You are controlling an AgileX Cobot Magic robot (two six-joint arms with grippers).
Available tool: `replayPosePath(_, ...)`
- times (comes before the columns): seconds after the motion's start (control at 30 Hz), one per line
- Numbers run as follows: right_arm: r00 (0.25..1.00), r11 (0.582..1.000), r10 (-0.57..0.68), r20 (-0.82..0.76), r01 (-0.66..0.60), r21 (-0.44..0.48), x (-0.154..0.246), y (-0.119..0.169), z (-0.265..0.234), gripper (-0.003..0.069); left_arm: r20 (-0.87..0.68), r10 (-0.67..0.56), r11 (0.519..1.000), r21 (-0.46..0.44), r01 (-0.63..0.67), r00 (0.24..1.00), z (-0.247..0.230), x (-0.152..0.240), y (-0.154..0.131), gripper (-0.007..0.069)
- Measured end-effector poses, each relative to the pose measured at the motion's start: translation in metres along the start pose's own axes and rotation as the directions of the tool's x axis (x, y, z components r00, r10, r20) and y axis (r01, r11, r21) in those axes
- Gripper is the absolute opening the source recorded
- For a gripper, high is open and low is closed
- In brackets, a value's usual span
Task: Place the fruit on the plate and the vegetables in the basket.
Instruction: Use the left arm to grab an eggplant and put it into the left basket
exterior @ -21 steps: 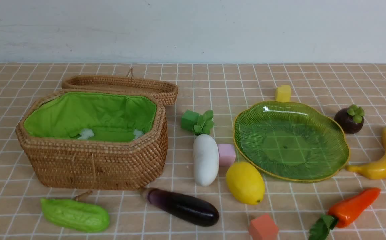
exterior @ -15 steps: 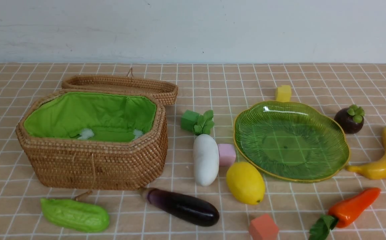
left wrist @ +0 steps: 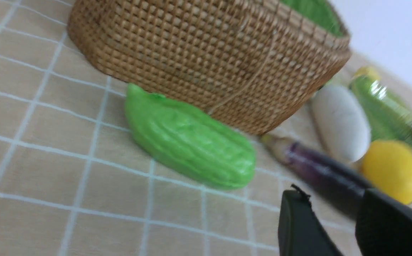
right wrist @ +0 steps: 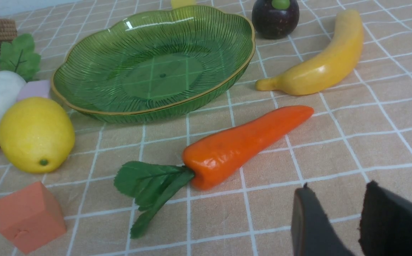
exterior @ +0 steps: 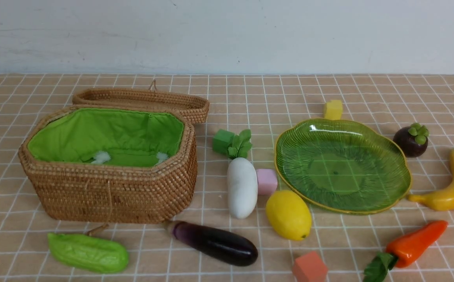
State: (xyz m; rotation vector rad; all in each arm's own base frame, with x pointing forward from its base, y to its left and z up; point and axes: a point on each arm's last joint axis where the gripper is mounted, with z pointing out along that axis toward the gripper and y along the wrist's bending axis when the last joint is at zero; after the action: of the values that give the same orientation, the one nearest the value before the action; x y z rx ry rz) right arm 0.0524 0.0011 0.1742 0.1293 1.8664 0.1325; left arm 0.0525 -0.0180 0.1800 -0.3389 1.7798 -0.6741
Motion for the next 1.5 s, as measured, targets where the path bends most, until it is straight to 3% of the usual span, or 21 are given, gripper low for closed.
replayPosePath(0.03,1.0,1.0,0.0,0.0,0.0,0.0,0.0,0.0,0.0,0.0238,0.047,-0.113,0.993,0.043,0.111,0.993,0.0,-0.005,-0.003,0.0239)
replayPosePath(0.13,1.0,1.0,0.0,0.0,0.0,0.0,0.0,0.0,0.0,0.0238,0.122,-0.205,0.976,0.096,0.194,0.971,-0.001,-0.013,-0.006,0.0239)
replayPosePath(0.3,1.0,1.0,0.0,0.0,0.0,0.0,0.0,0.0,0.0,0.0238,0.199,-0.257,0.962,0.149,0.23,0.946,-0.004,-0.024,-0.011,0.0178)
replayPosePath(0.33,1.0,1.0,0.0,0.0,0.0,0.0,0.0,0.0,0.0,0.0238,0.177,-0.232,0.966,0.158,0.205,0.957,-0.008,-0.031,-0.02,0.011)
replayPosePath(0.37,1.0,1.0,0.0,0.0,0.0,0.0,0.0,0.0,0.0,0.0238,0.166,-0.221,0.968,0.154,0.196,0.961,-0.009,-0.031,-0.021,0.01)
replayPosePath(0.4,1.0,1.0,0.0,0.0,0.0,0.0,0.0,0.0,0.0,0.0238,0.127,-0.159,0.979,0.15,0.139,0.979,-0.013,-0.042,-0.034,0.0014)
replayPosePath(0.47,1.0,1.0,0.0,0.0,0.0,0.0,0.0,0.0,0.0,0.0238,0.086,-0.11,0.986,0.137,0.098,0.99,-0.015,-0.047,-0.041,-0.0013)
replayPosePath(0.6,0.999,0.999,0.034,0.013,-0.033,-0.01,-0.001,0.001,0.0,0.0238,-0.232,0.15,0.987,0.083,-0.135,0.961,-0.009,-0.062,-0.068,-0.0013)
replayPosePath(0.63,0.999,0.999,0.044,0.017,-0.044,-0.013,-0.001,0.001,0.0,0.0238,-0.241,0.163,0.986,0.087,-0.146,0.957,-0.009,-0.064,-0.07,-0.0013)
replayPosePath(0.67,0.982,0.981,0.189,0.026,-0.187,-0.05,-0.002,0.004,0.0,0.0238,-0.361,0.242,0.97,0.102,-0.22,0.9,-0.005,-0.066,-0.075,-0.0013)
replayPosePath(0.7,0.978,0.977,0.208,0.03,-0.206,-0.056,-0.002,0.004,0.001,0.0238,-0.374,0.262,0.965,0.109,-0.238,0.89,-0.005,-0.066,-0.076,-0.0013)
replayPosePath(0.73,0.937,0.934,0.348,0.039,-0.344,-0.096,-0.004,0.007,0.0,0.0238,-0.474,0.336,0.942,0.143,-0.305,0.814,0.0,-0.067,-0.079,-0.0013)
replayPosePath(0.77,0.924,0.921,0.38,0.038,-0.374,-0.104,-0.005,0.007,0.0,0.0238,-0.5,0.341,0.939,0.147,-0.309,0.796,0.002,-0.066,-0.079,-0.0013)
replayPosePath(0.8,0.877,0.873,0.477,0.058,-0.466,-0.143,-0.009,0.009,0.0,0.0238,-0.559,0.421,0.905,0.201,-0.375,0.715,0.008,-0.066,-0.081,-0.0013)
replayPosePath(0.93,0.792,0.786,0.606,0.068,-0.585,-0.2,-0.015,0.011,-0.002,0.0238,-0.616,0.52,0.848,0.29,-0.443,0.592,0.024,-0.064,-0.079,-0.0013)
replayPosePath(1.0,0.786,0.762,0.617,-0.036,-0.608,-0.224,-0.022,0.019,-0.009,0.0228,-0.616,0.564,0.819,0.327,-0.472,0.55,0.035,-0.066,-0.079,-0.0013)
replayPosePath(1.17,0.922,0.847,0.332,-0.199,-0.385,-0.367,-0.066,0.043,-0.043,0.0162,-0.609,0.658,0.74,0.419,-0.526,0.443,0.062,-0.073,-0.082,-0.0013)
replayPosePath(1.23,0.964,0.851,0.08,-0.255,-0.199,-0.487,-0.097,0.055,-0.067,0.012,-0.583,0.741,0.653,0.508,-0.562,0.333,0.082,-0.076,-0.082,-0.0008)
replayPosePath(1.33,0.959,0.797,-0.138,-0.246,-0.04,-0.603,-0.129,0.063,-0.091,0.0087,-0.539,0.822,0.529,0.608,-0.592,0.182,0.104,-0.076,-0.076,0.0037)
replayPosePath(1.43,0.934,0.734,-0.285,-0.213,0.07,-0.675,-0.146,0.066,-0.107,0.0074,-0.515,0.853,0.455,0.653,-0.606,0.086,0.128,-0.075,-0.069,0.016)
replayPosePath(1.5,0.923,0.703,-0.342,-0.178,0.125,-0.7,-0.151,0.066,-0.114,0.0071,-0.493,0.87,0.391,0.669,-0.632,0.016,0.146,-0.072,-0.06,0.0291)
